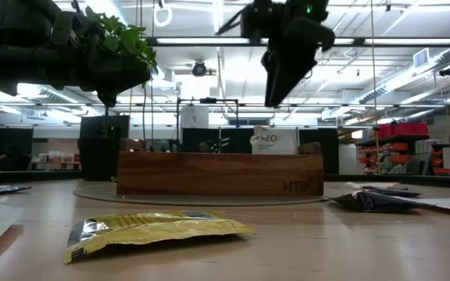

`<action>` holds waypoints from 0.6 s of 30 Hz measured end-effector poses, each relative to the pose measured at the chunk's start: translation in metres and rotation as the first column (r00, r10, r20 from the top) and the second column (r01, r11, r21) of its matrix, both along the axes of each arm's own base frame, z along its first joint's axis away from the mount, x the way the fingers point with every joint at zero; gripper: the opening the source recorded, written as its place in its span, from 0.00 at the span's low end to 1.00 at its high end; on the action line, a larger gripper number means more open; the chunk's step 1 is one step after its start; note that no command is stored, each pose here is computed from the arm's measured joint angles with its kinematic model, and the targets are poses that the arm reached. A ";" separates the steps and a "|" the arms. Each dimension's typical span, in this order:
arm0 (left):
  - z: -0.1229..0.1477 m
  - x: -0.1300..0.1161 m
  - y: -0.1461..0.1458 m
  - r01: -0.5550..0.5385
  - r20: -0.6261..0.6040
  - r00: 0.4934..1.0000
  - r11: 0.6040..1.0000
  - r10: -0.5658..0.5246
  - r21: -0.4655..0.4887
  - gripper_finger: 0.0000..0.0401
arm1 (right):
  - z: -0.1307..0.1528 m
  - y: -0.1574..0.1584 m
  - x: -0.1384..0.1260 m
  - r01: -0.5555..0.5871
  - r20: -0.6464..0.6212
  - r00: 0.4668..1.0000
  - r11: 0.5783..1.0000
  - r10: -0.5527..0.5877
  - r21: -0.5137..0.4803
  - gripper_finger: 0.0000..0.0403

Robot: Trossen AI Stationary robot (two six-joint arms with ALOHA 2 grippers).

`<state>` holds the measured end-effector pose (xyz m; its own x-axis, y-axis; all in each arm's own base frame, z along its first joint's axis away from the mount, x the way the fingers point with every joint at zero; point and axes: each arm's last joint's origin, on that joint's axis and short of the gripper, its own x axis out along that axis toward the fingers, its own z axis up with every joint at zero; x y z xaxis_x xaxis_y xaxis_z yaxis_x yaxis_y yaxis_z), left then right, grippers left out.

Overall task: Pick & Place Tea
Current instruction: Put the white tea bag into the right section of the wooden organizer

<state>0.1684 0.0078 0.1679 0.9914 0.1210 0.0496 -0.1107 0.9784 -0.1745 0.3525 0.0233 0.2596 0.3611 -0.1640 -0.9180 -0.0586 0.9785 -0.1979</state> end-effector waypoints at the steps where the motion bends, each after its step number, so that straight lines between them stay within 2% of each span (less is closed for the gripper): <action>1: 0.000 0.000 0.000 0.000 0.000 1.000 1.000 0.000 0.000 0.35 | 0.005 0.000 -0.002 0.009 0.017 1.000 1.000 -0.009 0.003 0.49; 8: 0.000 0.000 0.000 0.000 -0.006 1.000 1.000 0.000 0.000 0.35 | 0.019 -0.003 -0.025 0.113 0.060 0.992 0.992 -0.109 -0.058 0.46; 15: -0.001 0.000 0.000 0.006 -0.009 1.000 1.000 -0.006 0.000 0.35 | 0.001 -0.003 -0.067 0.248 0.086 0.966 0.967 -0.243 -0.059 0.46; 18: -0.001 0.000 0.000 0.007 -0.008 1.000 1.000 -0.007 0.000 0.35 | -0.005 -0.001 -0.085 0.304 0.136 0.947 0.949 -0.292 -0.079 0.46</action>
